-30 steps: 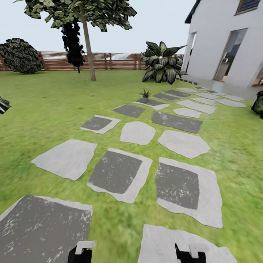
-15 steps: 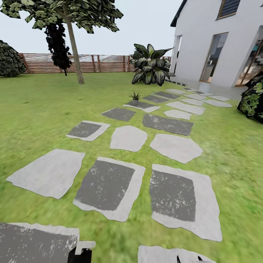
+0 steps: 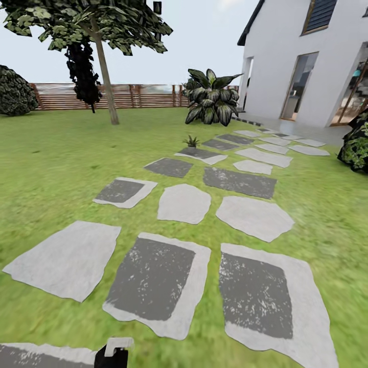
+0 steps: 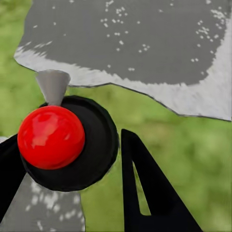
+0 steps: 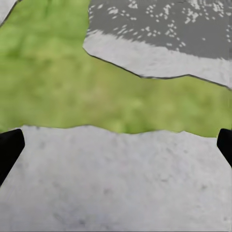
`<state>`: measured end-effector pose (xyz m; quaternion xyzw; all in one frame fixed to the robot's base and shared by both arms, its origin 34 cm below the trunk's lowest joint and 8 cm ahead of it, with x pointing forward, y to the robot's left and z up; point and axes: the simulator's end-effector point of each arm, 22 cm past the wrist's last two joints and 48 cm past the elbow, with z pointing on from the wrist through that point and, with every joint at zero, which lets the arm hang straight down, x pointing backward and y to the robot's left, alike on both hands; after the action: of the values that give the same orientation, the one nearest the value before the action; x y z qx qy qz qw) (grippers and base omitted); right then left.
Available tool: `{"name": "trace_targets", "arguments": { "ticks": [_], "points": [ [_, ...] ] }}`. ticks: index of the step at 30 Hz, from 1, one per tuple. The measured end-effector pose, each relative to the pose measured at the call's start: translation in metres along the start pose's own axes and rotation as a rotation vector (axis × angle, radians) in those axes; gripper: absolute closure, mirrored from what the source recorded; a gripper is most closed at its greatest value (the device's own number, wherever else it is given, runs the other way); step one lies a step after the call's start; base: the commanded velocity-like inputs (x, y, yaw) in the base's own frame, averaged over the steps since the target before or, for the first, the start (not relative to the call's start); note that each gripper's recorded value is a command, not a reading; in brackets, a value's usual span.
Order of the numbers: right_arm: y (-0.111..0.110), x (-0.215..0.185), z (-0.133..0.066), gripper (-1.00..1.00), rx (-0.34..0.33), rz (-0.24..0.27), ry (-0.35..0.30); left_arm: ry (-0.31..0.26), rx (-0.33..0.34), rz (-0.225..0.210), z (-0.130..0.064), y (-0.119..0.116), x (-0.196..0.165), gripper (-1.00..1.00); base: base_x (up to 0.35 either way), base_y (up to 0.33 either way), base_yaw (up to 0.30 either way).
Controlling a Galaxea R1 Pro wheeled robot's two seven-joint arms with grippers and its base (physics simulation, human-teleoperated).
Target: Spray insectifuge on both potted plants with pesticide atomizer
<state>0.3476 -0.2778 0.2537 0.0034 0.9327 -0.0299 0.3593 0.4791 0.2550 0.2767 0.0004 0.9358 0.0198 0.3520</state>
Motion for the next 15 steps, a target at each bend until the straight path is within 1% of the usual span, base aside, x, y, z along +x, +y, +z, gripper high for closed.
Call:
{"name": "trace_targets", "arguments": {
  "ticks": [15],
  "points": [
    [-0.0001, 0.0033, -0.0013, -1.00, 0.000, 0.000, 0.008, -0.002, 0.001, 0.001, 0.0001, -0.0002, -0.0006, 1.00, 0.338, 0.154, 0.000]
  ]
}}
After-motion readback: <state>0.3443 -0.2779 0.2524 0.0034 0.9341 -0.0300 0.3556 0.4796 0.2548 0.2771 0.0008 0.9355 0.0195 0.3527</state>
